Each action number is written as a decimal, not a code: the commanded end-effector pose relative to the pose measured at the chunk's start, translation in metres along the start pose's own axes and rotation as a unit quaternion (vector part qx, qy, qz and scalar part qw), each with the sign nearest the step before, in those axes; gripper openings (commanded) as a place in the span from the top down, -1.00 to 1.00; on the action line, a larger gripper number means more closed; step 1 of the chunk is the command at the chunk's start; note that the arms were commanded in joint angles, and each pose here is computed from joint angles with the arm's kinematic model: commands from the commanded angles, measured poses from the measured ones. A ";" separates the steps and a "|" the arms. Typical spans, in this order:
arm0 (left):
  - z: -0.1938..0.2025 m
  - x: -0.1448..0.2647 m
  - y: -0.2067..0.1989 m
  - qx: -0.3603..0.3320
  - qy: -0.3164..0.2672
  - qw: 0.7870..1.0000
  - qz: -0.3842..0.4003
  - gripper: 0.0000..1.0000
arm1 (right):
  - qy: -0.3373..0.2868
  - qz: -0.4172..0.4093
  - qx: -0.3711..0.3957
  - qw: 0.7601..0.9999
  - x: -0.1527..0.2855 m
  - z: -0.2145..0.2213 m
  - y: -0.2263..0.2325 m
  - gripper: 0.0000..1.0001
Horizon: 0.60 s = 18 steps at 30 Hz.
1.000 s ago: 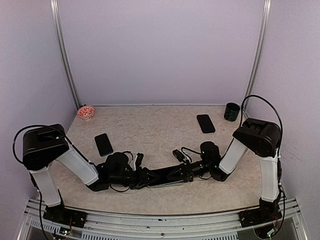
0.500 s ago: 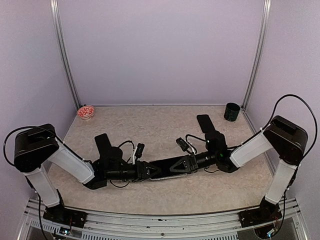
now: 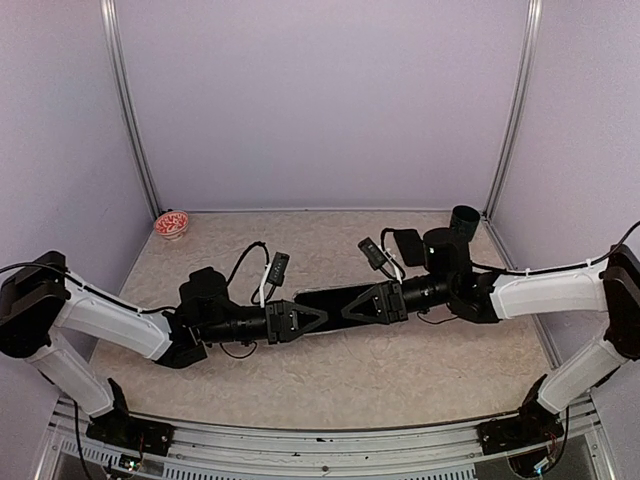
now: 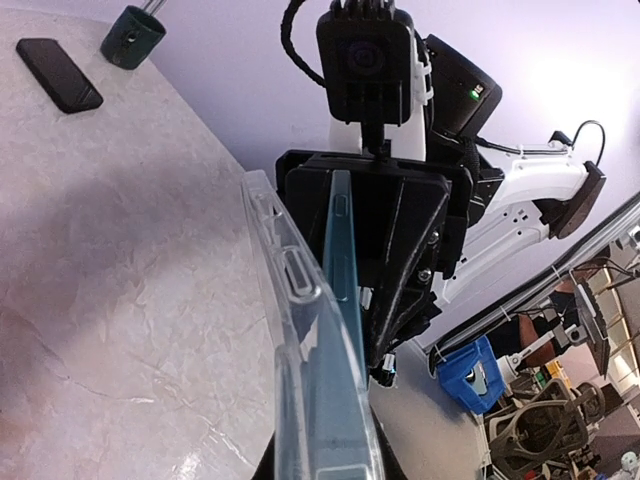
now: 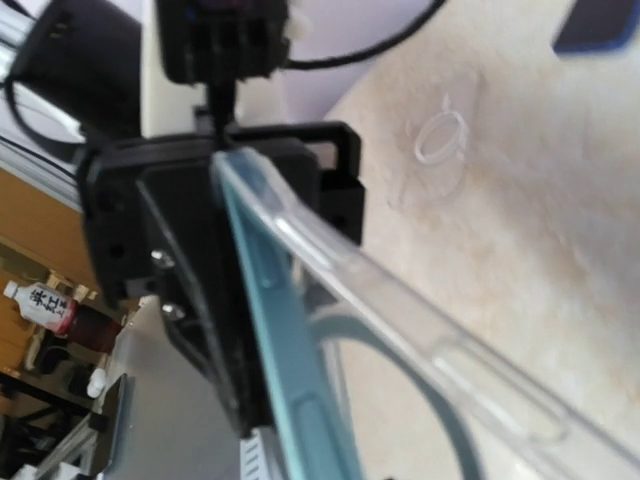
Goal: Put the phone into the phone case
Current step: Pass from the right arm to the left
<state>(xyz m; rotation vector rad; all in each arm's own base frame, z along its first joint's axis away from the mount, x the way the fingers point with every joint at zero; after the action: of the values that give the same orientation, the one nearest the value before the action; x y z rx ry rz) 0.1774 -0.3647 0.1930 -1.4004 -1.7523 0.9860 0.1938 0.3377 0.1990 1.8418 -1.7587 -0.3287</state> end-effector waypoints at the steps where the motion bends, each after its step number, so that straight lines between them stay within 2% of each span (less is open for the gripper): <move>1: -0.011 0.000 -0.055 -0.082 -0.008 0.994 0.075 1.00 | 0.013 0.062 0.013 0.998 0.004 -0.003 -0.004 0.40; 12: -0.013 0.007 -0.053 -0.080 -0.015 0.994 0.068 1.00 | 0.020 0.079 0.023 0.996 0.014 -0.007 -0.002 0.28; 18: -0.018 0.024 -0.049 -0.083 -0.029 0.994 0.065 1.00 | 0.017 0.098 0.026 0.995 0.032 -0.009 -0.004 0.16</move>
<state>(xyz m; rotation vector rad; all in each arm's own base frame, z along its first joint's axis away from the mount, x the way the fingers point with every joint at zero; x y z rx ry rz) 0.1719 -0.3566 0.2040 -1.4481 -1.8108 0.9201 0.1912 0.3252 0.2126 1.8000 -1.8319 -0.2057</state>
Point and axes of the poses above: each gripper's point midway between its finger pads, its own x axis back along the fingers, its own y axis along the line the jaws close on, z = x × y, the point moved 3 cm from there along x, back along the fingers, and after that the axes turned 13 degrees about x, right-handed, at the moved point
